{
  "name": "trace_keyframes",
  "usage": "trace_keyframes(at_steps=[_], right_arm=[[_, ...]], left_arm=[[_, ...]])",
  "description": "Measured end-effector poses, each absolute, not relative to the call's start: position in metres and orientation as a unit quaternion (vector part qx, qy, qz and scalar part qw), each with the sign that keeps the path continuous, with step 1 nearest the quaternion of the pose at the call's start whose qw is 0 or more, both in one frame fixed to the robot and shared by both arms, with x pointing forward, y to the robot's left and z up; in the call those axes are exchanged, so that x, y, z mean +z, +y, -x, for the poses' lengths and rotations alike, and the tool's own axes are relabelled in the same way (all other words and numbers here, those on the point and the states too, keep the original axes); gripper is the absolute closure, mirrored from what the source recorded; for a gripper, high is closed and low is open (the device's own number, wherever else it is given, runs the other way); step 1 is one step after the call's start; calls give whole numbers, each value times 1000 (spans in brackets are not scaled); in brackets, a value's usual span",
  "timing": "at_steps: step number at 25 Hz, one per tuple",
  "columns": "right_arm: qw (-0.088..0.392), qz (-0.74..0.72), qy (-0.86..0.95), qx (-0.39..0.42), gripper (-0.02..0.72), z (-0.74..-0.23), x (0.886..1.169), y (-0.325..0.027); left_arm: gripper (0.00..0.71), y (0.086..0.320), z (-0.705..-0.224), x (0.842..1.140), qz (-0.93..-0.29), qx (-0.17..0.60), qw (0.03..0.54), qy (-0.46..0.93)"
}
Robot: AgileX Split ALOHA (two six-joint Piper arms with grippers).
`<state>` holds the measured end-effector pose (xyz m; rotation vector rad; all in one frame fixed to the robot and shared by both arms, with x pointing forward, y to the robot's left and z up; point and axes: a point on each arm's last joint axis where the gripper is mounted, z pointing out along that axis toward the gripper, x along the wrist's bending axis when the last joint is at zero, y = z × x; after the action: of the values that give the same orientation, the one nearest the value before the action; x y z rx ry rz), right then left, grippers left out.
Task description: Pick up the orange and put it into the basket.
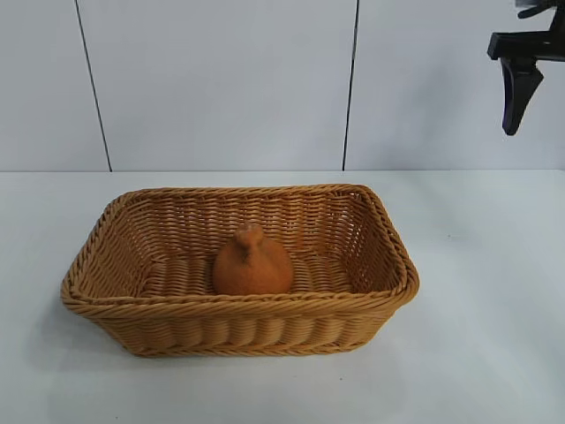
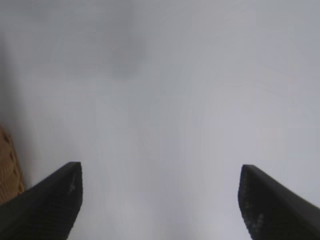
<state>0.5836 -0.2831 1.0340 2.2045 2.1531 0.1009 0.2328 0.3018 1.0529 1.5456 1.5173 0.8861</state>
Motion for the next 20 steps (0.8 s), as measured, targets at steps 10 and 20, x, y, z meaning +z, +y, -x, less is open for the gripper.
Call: trace_keyframes(at_steps=[10,20], right_arm=[[23,-713,701,30,117,-508,1045,-286],[79,-687,717,87,117,-434,1043,-289]], left_arm=[[95,302,-233,1053,-608,349,390,597],[95,302,-233,1053,-608,348,390,597]])
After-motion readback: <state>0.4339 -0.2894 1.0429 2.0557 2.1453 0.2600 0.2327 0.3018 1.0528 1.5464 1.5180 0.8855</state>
